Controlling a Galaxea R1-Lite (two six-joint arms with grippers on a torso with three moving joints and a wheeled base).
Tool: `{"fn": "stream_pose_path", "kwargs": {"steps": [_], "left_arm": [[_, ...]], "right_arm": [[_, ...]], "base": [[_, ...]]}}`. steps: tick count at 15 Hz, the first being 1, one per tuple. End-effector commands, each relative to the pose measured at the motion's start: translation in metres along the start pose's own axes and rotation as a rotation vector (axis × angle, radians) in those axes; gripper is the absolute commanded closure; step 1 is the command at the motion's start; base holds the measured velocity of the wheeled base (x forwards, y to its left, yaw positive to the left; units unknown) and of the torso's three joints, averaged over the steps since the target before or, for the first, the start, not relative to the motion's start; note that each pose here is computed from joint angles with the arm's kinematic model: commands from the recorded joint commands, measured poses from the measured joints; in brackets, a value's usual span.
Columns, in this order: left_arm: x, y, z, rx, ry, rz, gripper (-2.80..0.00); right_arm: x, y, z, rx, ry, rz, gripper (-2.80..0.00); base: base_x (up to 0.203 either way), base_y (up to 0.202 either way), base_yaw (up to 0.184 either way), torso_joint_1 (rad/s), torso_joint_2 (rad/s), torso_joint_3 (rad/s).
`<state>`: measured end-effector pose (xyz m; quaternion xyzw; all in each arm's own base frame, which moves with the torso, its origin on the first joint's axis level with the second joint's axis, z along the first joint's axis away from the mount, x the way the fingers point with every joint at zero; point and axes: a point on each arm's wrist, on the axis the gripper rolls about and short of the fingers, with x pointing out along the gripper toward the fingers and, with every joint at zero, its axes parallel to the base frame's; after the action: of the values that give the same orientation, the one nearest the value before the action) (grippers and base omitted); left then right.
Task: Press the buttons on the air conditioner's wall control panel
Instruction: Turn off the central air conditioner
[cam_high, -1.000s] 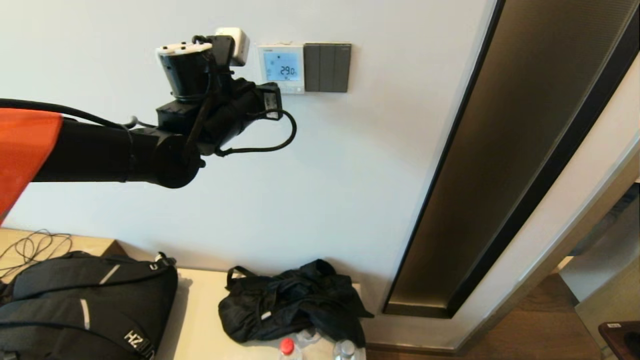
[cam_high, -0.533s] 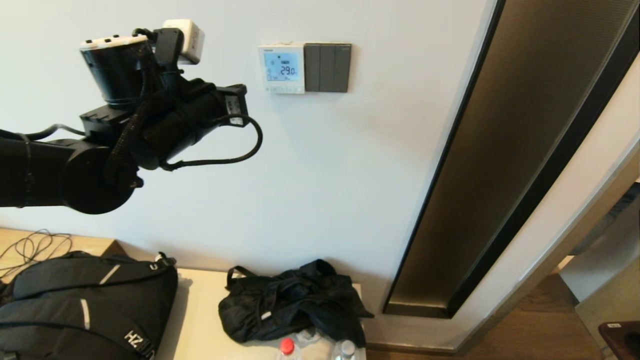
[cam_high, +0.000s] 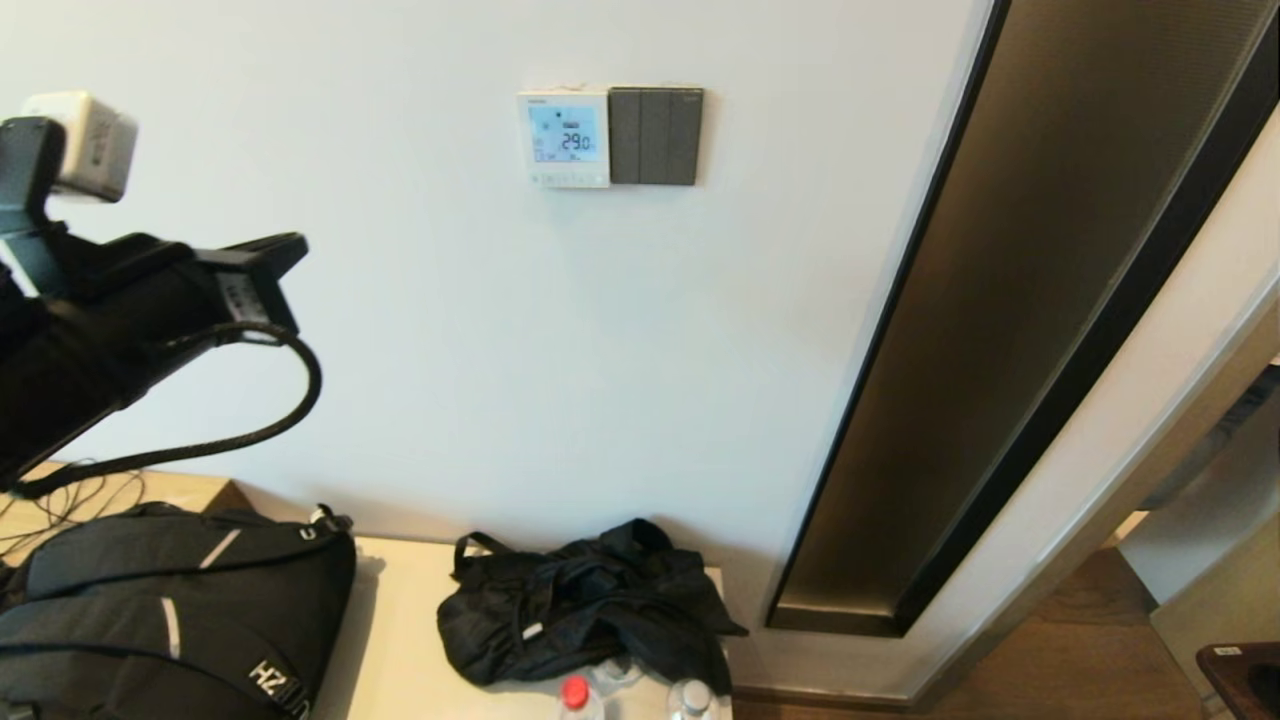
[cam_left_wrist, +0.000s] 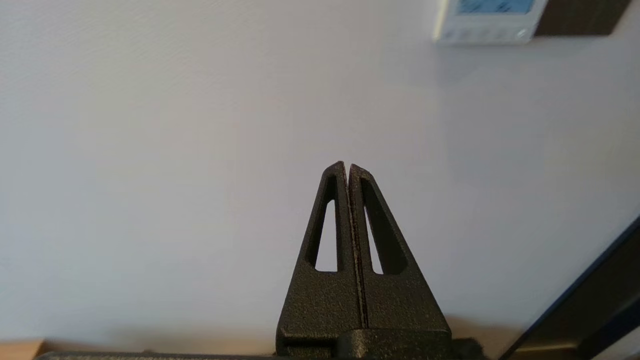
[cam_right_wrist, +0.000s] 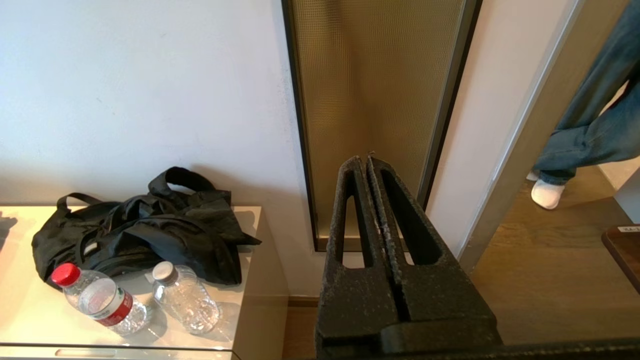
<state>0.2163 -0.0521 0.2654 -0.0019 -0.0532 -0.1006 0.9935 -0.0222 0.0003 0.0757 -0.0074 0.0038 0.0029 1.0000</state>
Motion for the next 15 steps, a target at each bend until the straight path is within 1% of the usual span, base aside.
{"fn": "stream_pose_path", "kwargs": {"steps": [1,3,6,9,11,15], "left_arm": [[-0.057,0.015,-0.004,0.008,-0.033,0.077,0.00],[-0.090,0.019,-0.016,0.017,-0.029,0.118,0.00],[-0.135,0.021,-0.050,0.031,0.011,0.176,0.00],[-0.164,0.019,-0.082,0.030,0.065,0.205,0.00],[-0.177,0.018,-0.090,0.031,0.082,0.241,0.00],[-0.211,0.013,-0.104,0.031,0.117,0.250,0.00]], "right_arm": [[0.000,0.000,0.000,0.000,0.003,0.000,0.00],[0.000,0.000,0.000,0.000,0.002,0.000,0.00],[0.000,0.000,0.000,0.000,0.003,0.000,0.00],[0.000,0.000,0.000,0.000,0.003,0.000,0.00],[0.000,0.000,0.000,0.000,0.003,0.000,0.00],[0.000,0.000,0.000,0.000,0.002,0.000,0.00]], "base": [[0.000,0.000,0.000,0.000,0.00,0.000],[0.000,0.000,0.000,0.000,0.00,0.000],[0.000,0.000,0.000,0.000,0.00,0.000],[0.000,0.000,0.000,0.000,0.00,0.000],[0.000,0.000,0.000,0.000,0.00,0.000],[0.000,0.000,0.000,0.000,0.00,0.000]]}}
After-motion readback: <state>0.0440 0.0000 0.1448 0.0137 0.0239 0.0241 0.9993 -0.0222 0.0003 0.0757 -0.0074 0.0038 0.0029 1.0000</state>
